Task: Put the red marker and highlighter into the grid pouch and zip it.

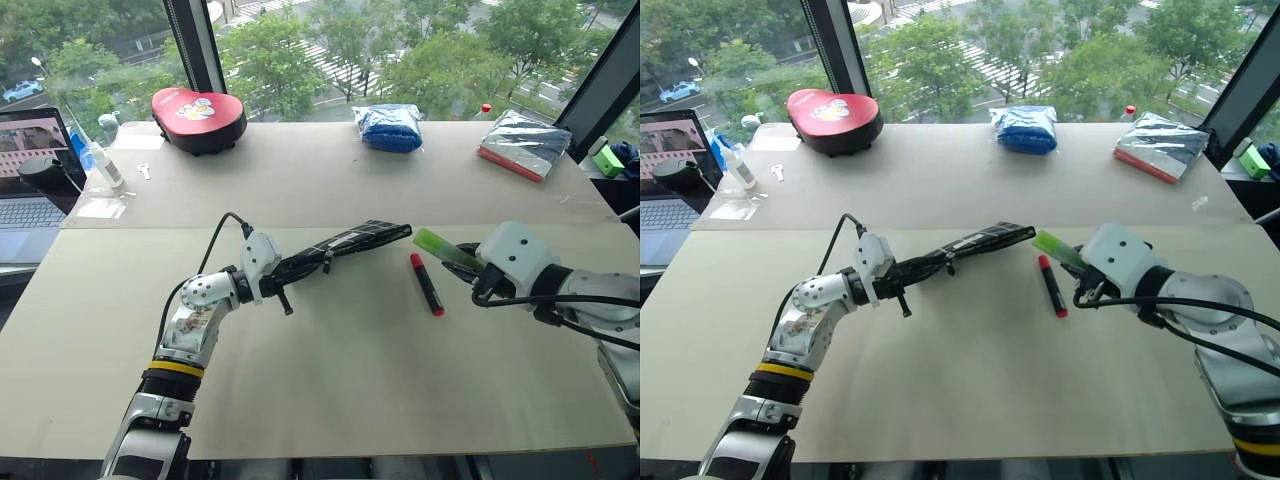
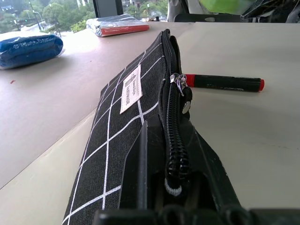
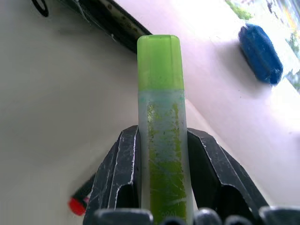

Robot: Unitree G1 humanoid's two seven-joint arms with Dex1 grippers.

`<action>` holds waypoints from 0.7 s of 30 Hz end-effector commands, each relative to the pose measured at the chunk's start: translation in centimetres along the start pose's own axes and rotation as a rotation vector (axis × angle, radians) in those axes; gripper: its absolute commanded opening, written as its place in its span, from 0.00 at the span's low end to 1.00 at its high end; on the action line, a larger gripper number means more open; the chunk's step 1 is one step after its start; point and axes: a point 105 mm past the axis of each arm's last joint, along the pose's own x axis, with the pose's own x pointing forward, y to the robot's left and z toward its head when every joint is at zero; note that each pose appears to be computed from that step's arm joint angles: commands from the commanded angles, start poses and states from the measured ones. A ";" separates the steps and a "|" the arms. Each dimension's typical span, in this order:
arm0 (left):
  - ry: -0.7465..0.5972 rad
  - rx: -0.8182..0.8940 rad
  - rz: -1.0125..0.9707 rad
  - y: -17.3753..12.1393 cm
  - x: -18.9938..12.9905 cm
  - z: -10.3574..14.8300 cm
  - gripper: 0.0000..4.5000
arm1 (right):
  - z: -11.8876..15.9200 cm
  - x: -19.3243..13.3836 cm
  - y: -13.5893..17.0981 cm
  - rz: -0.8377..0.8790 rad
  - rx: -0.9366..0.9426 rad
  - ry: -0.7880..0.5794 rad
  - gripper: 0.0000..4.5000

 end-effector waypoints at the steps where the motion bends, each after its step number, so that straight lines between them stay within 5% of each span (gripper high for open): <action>1: -0.028 0.029 0.006 -0.2 -0.2 1.1 0.00 | 1.5 1.3 -0.2 0.036 -0.114 -0.057 0.23; 21: -0.012 0.044 0.017 -0.5 -0.8 0.9 0.00 | 1.2 3.5 0.1 0.114 -0.159 -0.061 0.23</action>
